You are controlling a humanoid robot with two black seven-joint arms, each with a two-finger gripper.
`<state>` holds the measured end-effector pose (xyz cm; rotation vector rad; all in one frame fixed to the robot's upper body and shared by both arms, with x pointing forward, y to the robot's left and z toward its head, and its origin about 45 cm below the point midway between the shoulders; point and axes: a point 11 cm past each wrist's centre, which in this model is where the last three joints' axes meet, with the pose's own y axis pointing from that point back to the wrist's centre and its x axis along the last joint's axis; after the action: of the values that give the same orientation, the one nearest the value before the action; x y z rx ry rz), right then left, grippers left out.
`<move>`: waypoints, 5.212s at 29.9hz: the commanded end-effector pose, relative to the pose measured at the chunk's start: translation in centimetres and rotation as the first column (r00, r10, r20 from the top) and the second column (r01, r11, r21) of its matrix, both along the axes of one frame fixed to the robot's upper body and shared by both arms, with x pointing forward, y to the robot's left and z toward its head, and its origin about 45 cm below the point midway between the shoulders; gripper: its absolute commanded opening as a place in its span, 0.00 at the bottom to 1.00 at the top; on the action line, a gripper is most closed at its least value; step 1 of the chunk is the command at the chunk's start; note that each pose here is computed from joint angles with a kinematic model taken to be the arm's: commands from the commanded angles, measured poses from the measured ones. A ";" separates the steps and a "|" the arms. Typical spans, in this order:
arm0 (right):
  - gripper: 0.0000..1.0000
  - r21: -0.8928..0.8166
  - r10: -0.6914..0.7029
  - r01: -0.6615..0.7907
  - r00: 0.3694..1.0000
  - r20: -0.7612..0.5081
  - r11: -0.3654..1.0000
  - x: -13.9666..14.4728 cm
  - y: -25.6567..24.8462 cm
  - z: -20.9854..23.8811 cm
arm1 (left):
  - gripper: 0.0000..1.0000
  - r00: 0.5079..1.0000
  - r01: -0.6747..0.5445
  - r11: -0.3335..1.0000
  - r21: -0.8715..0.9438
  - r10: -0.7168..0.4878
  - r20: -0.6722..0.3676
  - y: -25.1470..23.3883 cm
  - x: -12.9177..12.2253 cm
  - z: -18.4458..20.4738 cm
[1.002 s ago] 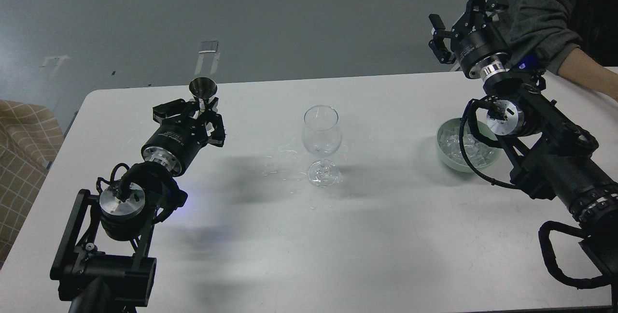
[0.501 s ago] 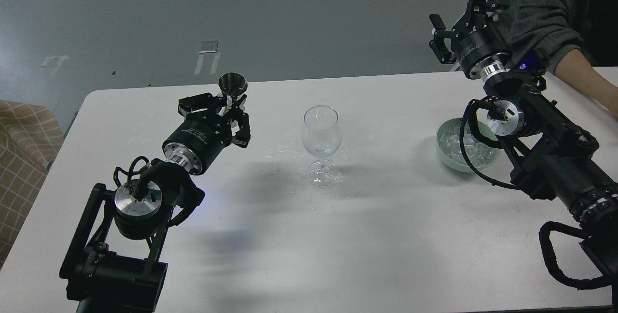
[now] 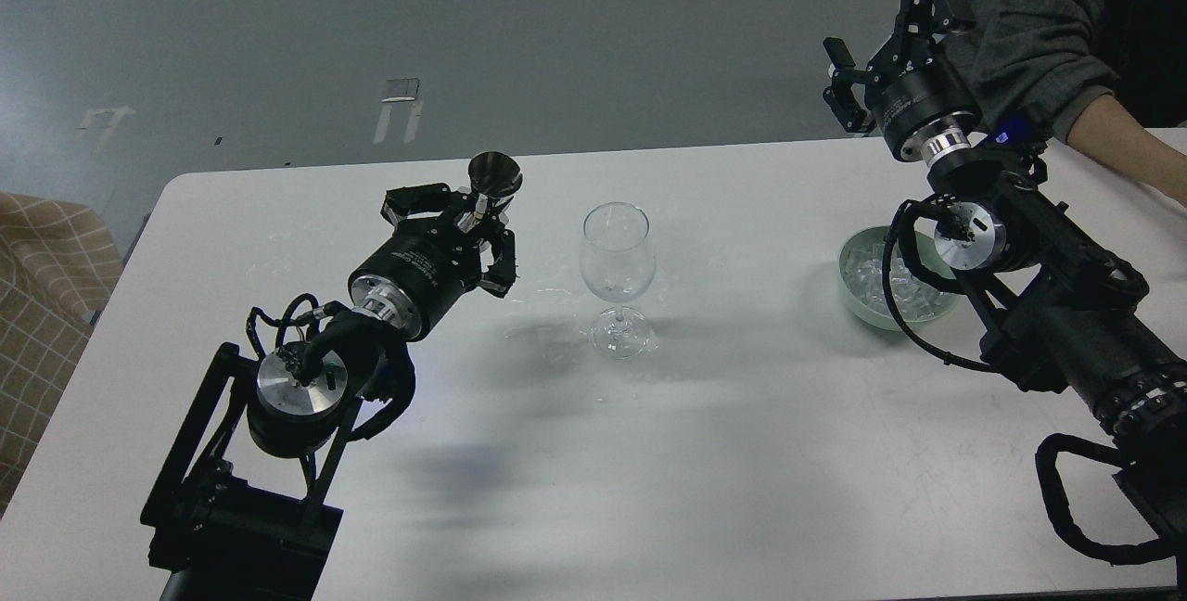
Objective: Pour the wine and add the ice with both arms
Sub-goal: 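Lift the jigger with the left gripper and carry it beside the wine glass, then tilt the jigger over the wine glass with the left gripper to pour, then rotate the jigger upright and move it away from the glass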
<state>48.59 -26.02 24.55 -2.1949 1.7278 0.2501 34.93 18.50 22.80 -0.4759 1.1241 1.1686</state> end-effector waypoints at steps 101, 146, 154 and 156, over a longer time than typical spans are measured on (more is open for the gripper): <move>1.00 0.005 0.000 0.000 1.000 -0.010 1.000 -0.3 0.1 -0.7 | 0.00 0.978 0.112 0.817 0.565 -0.192 0.083 -6.3 1.4 0.8; 1.00 0.003 -0.002 0.002 1.000 -0.010 1.000 -0.3 -0.1 -0.7 | 0.00 0.957 0.050 0.726 0.685 -0.232 0.175 -5.7 2.0 2.8; 1.00 0.002 -0.002 0.002 1.000 -0.008 1.000 -0.3 -0.1 -0.6 | 0.00 0.950 0.032 0.708 0.705 -0.240 0.198 -5.4 1.7 3.4; 1.00 0.003 -0.002 0.002 1.000 -0.010 1.000 -0.3 -0.1 -0.7 | 0.00 0.950 0.026 0.702 0.712 -0.239 0.201 -5.3 1.8 3.4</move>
<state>48.27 -26.13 23.93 -2.1936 1.7343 0.2614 36.67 13.10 26.17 0.0454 0.3971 1.2487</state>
